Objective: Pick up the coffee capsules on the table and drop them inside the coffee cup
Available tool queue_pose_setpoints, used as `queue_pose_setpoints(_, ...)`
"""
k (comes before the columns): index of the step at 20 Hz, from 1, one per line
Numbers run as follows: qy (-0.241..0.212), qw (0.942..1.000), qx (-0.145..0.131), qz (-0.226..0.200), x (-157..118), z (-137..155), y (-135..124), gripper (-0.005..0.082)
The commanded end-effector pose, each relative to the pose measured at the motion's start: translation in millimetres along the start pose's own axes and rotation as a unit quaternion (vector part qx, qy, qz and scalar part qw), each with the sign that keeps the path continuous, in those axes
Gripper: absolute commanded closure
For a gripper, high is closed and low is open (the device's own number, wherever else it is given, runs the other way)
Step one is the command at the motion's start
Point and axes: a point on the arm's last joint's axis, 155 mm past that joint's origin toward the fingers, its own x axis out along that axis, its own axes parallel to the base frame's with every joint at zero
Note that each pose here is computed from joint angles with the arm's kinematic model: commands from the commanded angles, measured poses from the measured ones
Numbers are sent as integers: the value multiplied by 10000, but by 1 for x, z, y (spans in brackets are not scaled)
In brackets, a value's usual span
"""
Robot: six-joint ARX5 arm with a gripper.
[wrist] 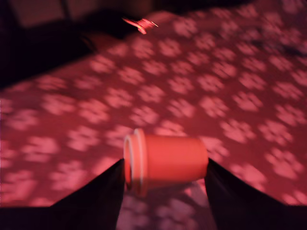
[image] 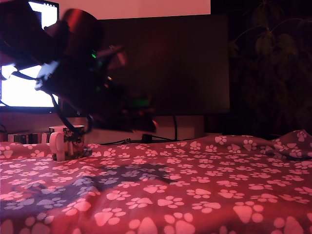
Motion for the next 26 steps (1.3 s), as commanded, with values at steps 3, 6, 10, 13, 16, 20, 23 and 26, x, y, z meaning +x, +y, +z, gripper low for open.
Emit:
queue_pose_setpoints(3,27,9999,-43,144,-17,-11,14,610)
queue_pose_setpoints(6,11,9993,-131,347,-30,-15,33,610)
queue_pose_setpoints(10,-170,9972,-258,675,-50,-9,63,610)
queue_pose_setpoints(13,-303,9942,-362,961,-66,-5,87,610)
queue_pose_setpoints(16,-337,9902,-491,1267,-82,-10,112,610)
queue_pose_setpoints(20,-365,9834,-650,1653,-101,-17,142,610)
queue_pose_setpoints(23,-384,9780,-759,1903,-113,-21,163,610)
queue_pose_setpoints(26,-419,9779,-822,1877,-118,-22,171,610)
